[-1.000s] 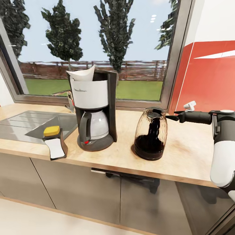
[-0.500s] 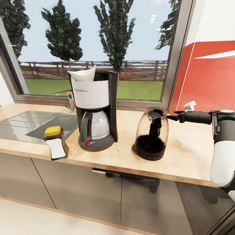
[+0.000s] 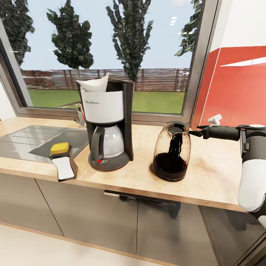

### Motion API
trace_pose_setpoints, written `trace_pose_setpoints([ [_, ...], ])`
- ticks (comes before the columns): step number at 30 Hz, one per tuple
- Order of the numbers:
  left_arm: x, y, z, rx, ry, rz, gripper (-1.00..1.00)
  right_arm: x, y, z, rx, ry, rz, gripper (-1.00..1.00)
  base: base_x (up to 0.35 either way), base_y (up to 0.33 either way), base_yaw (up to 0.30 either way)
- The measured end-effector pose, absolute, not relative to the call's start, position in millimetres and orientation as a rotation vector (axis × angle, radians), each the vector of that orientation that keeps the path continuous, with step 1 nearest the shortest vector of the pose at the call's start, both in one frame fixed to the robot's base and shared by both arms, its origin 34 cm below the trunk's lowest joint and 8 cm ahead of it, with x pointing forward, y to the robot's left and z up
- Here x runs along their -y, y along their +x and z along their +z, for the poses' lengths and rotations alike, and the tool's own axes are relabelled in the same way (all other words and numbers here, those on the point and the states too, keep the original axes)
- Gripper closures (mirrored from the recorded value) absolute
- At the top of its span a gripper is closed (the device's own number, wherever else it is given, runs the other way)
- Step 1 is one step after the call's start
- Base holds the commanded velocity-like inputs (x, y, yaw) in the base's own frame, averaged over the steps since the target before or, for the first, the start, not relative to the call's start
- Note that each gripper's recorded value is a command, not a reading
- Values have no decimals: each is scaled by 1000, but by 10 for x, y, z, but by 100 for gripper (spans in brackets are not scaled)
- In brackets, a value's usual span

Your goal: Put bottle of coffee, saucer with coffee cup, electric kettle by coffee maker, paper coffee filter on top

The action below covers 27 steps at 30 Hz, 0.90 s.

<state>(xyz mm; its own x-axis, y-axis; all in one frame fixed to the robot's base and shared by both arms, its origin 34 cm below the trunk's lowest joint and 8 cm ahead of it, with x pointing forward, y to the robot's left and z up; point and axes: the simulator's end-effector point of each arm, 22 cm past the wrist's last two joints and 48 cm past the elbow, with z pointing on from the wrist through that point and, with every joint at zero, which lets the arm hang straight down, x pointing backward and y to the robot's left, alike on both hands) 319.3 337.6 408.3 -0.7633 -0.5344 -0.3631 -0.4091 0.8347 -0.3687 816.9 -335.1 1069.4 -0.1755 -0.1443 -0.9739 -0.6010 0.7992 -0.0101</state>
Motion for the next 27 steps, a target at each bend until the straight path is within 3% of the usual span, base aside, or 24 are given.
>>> trace_pose_setpoints([
  [27,-3376,3193,4083,-2553,-697,-371,-100,3345,8169,10693,-1726,-585,450,-100,10,24,0],
])
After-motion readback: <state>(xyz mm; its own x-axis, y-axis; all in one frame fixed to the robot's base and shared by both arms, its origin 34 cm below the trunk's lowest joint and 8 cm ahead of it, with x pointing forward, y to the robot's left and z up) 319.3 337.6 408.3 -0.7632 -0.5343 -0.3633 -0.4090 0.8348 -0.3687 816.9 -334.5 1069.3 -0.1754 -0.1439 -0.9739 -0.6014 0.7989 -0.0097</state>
